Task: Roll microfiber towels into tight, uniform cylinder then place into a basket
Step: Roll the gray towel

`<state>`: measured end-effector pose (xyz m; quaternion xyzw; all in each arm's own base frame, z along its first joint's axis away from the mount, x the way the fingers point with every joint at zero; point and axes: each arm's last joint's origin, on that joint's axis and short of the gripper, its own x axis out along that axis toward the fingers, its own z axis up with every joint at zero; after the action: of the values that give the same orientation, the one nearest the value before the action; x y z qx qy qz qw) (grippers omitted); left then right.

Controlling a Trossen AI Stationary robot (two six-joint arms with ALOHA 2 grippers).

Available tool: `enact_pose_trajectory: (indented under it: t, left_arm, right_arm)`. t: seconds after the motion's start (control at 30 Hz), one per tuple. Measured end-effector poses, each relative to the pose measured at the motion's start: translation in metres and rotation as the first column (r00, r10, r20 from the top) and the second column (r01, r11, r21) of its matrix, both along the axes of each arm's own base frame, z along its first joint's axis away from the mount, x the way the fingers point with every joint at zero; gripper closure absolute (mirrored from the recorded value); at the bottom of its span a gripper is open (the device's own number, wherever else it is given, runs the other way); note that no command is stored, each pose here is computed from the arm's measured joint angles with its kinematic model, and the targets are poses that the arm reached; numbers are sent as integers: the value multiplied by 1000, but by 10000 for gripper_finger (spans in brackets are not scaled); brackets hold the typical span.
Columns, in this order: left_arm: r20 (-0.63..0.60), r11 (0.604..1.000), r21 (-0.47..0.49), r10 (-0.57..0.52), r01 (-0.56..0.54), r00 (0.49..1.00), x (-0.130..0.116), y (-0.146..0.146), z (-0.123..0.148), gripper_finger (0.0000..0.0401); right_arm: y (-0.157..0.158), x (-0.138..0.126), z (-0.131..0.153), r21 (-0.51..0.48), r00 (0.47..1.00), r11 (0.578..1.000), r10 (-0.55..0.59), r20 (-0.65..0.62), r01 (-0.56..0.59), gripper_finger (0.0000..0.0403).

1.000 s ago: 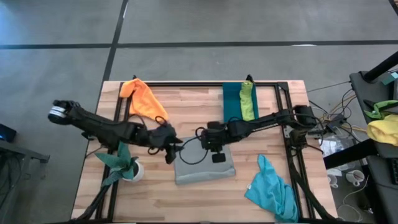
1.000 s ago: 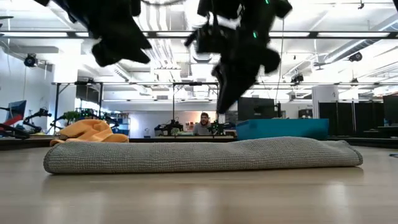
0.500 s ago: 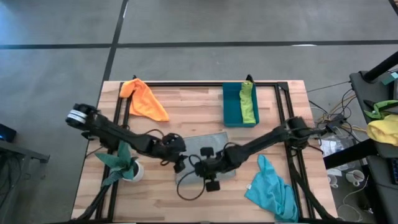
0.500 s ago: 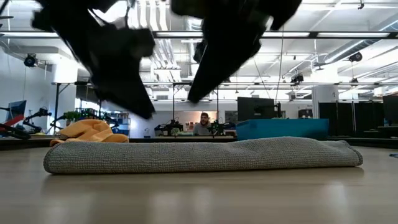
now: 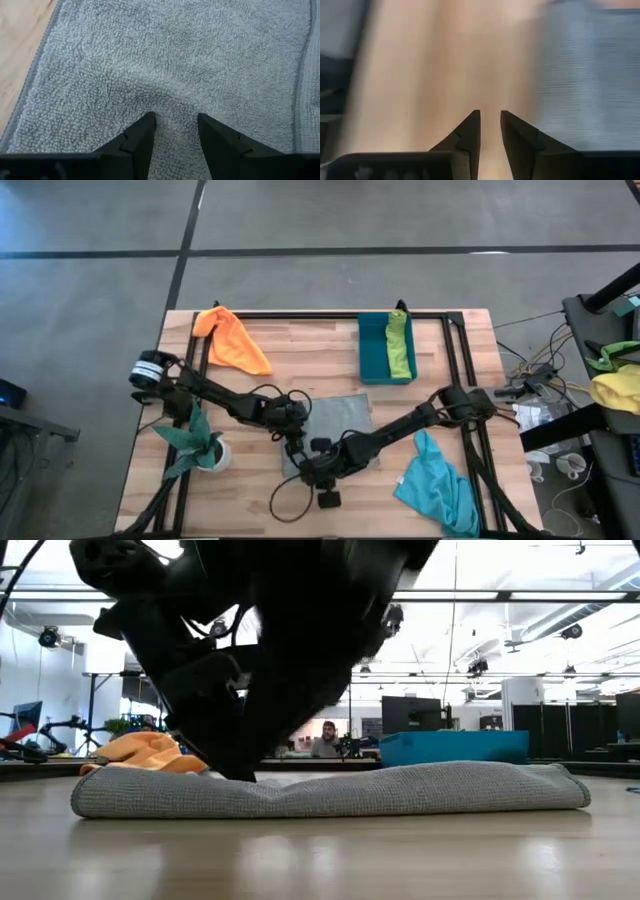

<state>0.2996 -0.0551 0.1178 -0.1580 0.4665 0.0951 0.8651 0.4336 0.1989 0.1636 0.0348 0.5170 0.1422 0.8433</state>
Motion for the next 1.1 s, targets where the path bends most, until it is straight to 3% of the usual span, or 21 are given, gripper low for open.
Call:
enact_pose_trajectory:
  t: [0.07, 0.13, 0.23, 0.3, 0.43, 0.53, 0.7, 0.87, 0.97, 1.1]
  left_arm:
    - [13, 1000, -3, -2, 2, 1000, 0, 2, 4, 261]
    - [23, 1000, -1, -12, 12, 1000, -1, 2, 8, 261]
    - [24, 1000, 0, -11, 11, 1000, -4, 3, 13, 261]
    - [32, 1000, 3, -8, 8, 999, -4, 3, 14, 261]
    - [36, 1000, 10, 1, -1, 999, -5, 4, 16, 261]
    - [38, 1000, 19, 9, -10, 999, -6, 6, 14, 261]
    - [38, 999, 24, 31, -32, 999, -8, 12, 11, 261]
    - [33, 997, 54, 53, -54, 998, -10, 18, 11, 261]
    - [33, 997, 57, 58, -60, 998, -12, 19, 13, 261]
    - [38, 998, 41, 52, -54, 998, -13, 18, 17, 261]
  right_arm:
    - [8, -4, 10, -16, 1000, 1000, 15, -6, -16, 330]
    - [9, -10, 22, -140, 1000, 990, -24, 0, 24, 330]
    - [-6, -10, 28, -324, 993, 939, -112, 36, 117, 330]
    - [-15, -8, 16, -365, 992, 923, -121, 21, 121, 330]
    - [-26, -3, -11, -378, 991, 917, -134, 5, 125, 330]
    - [-26, -1, -27, -315, 990, 944, -125, -60, 100, 330]
    - [-7, -4, -27, -93, 989, 995, -38, -145, 25, 330]
    - [22, -16, -7, -16, 989, 999, 37, -143, -40, 330]
    - [25, -21, 16, -24, 994, 1000, 0, -109, -3, 330]
    - [16, -28, 20, -153, 990, 987, -70, -124, 50, 330]
